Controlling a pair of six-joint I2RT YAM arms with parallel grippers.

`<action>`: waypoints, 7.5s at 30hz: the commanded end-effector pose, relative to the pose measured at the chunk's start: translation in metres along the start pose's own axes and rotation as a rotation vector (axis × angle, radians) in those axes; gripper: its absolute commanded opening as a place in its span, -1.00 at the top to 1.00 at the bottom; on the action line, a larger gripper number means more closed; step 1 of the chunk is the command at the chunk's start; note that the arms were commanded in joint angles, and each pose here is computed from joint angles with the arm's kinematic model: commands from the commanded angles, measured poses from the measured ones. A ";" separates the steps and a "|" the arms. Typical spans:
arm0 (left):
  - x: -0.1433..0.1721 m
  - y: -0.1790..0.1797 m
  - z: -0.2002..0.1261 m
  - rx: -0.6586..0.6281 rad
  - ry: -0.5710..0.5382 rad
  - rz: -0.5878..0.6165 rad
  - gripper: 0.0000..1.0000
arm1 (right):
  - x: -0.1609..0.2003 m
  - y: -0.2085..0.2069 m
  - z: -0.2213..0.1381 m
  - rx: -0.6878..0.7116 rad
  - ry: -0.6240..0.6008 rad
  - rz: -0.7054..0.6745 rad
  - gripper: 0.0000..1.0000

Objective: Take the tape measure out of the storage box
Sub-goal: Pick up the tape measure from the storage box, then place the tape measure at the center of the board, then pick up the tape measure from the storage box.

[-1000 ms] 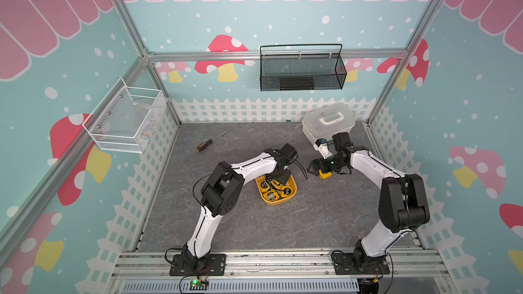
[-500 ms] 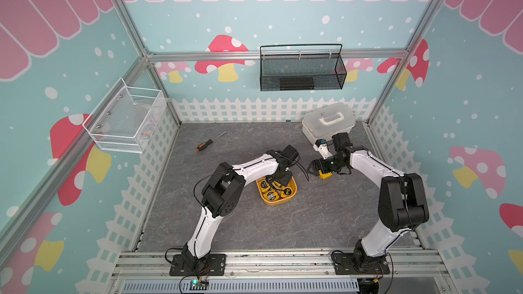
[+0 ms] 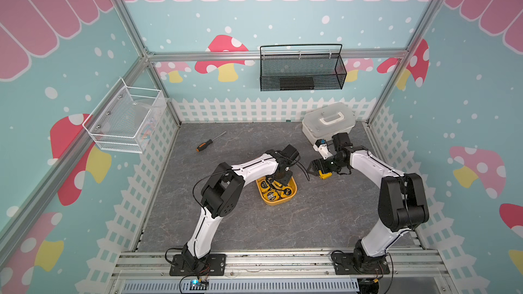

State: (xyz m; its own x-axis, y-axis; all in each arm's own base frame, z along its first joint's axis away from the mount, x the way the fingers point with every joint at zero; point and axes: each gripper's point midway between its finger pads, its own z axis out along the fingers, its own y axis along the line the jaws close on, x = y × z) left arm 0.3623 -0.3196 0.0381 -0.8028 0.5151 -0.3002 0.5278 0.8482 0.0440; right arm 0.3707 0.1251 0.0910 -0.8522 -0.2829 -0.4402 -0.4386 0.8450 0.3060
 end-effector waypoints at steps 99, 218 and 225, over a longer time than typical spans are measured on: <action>0.103 0.205 -0.042 -0.094 -0.017 -0.541 -0.08 | 0.010 0.007 0.011 -0.060 0.046 0.017 -0.92; 0.144 0.210 -0.112 -0.074 -0.207 -0.727 -0.41 | -0.056 0.119 0.149 0.068 0.309 -0.727 -0.66; 0.145 0.210 -0.111 -0.073 -0.203 -0.727 -0.41 | -0.035 0.125 0.137 0.008 0.336 -0.707 -0.63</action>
State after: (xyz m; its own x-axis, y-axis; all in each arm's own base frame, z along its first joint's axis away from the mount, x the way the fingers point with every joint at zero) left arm 0.3252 -0.0539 0.1083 -0.8779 -0.1878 -0.4404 -0.1324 0.9792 -0.1537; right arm 0.4141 0.3194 0.0442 -0.3784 -0.8636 -0.3331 -0.9073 0.4173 -0.0513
